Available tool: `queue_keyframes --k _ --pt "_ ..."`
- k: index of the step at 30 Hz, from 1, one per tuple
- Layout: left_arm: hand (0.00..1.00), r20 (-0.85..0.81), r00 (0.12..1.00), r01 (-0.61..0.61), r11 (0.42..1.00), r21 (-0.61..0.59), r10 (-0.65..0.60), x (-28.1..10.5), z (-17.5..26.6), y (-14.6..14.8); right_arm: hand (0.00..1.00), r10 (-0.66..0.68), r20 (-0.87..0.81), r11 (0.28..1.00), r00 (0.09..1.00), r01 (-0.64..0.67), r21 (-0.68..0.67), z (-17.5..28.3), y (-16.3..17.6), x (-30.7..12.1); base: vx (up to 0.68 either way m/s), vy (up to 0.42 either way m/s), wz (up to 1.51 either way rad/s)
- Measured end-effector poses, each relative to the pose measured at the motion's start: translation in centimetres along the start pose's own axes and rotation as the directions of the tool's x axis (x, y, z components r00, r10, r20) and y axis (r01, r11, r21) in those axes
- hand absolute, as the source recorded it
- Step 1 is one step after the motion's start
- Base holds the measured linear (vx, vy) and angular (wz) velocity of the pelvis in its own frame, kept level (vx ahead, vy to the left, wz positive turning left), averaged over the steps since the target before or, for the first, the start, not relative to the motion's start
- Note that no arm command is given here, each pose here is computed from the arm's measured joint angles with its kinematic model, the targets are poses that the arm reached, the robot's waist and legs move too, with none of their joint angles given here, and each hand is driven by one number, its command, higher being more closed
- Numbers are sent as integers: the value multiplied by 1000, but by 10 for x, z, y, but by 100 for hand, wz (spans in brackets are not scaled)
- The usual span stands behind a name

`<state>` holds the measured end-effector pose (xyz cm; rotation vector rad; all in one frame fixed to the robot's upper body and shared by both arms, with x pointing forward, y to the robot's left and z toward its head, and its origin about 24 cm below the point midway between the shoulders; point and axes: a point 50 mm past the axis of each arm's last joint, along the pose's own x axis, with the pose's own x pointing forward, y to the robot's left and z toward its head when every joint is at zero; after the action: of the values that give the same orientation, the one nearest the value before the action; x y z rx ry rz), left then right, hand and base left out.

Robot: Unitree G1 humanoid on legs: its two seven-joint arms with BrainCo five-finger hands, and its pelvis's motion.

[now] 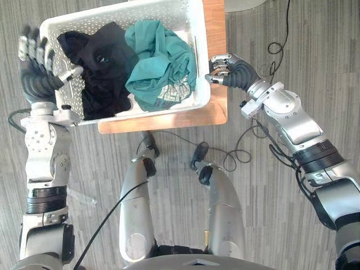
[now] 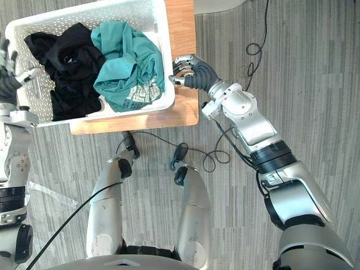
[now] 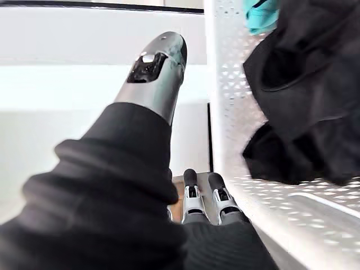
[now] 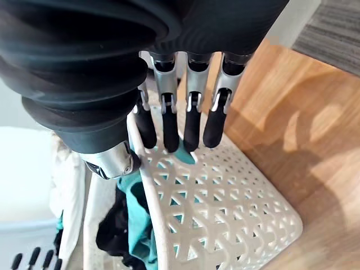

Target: Pick up the laundry basket with both hands and put the clothes into the washing machine.

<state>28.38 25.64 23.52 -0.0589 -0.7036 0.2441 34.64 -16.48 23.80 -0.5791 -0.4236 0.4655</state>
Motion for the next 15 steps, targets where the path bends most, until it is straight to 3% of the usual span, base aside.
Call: queue_keyframes --k 7,15 --pt "0 184 982 -52 993 107 31 -4 35 1 100 -57 -3 996 998 57 66 -7 -3 -6 3 -4 0" --pt "0 151 973 -204 958 203 175 -23 31 34 100 -104 6 992 995 104 70 -4 -9 -6 18 -13 -3"
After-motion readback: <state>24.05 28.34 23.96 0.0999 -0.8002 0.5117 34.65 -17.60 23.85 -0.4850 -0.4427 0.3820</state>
